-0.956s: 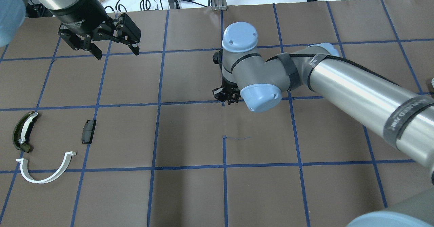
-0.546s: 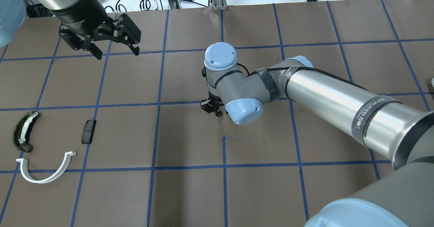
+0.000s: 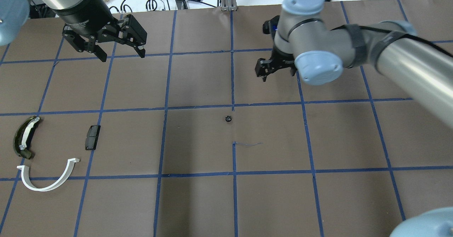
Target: Place bearing gear from tray to pile
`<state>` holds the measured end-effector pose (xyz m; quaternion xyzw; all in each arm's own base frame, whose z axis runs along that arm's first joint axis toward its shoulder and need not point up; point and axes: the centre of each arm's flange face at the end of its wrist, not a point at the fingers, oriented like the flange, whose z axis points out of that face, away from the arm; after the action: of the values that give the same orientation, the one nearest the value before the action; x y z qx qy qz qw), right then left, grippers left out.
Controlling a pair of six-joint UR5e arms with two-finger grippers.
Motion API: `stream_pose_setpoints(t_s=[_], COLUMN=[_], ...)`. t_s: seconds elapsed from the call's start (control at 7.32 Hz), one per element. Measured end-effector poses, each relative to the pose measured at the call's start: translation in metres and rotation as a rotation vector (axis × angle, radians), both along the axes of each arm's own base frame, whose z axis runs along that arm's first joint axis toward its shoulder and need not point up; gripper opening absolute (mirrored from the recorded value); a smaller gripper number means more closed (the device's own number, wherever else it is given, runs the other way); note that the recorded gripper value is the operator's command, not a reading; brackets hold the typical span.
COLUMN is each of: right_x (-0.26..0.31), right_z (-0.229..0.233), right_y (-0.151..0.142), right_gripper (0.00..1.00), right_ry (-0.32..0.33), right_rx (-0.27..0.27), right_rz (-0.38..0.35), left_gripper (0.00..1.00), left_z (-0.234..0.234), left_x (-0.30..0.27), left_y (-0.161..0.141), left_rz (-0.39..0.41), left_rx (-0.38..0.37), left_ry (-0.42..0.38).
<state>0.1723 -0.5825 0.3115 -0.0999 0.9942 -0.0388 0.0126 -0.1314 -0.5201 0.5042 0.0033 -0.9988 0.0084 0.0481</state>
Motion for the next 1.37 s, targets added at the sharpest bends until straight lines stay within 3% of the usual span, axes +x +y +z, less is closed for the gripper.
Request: stream_pose_setpoints(t_s=[0.41, 0.68, 1.09, 1.37], right_x=[-0.219, -0.378, -0.556, -0.609], right_z=[0.035, 0.033, -0.029, -0.087], right_y=[-0.01, 0.022, 0.081, 0.094], right_gripper=[1.0, 1.0, 0.95, 0.9], right_ry=[0.055, 0.084, 0.113, 0.097], right_rx=[-0.017, -0.011, -0.008, -0.009], right_rz=[0.093, 0.178, 0.311, 0.311], left_gripper=[1.0, 1.0, 1.0, 0.99], left_z=[-0.082, -0.156, -0.262, -0.302], left_x=[-0.093, -0.163, -0.21, -0.216], left_y=[-0.036, -0.029, 0.004, 0.013], left_rz=[0.049, 0.04, 0.034, 0.044], left_rx=[0.009, 0.031, 0.004, -0.018], left_ry=[0.036, -0.052, -0.085, -0.075])
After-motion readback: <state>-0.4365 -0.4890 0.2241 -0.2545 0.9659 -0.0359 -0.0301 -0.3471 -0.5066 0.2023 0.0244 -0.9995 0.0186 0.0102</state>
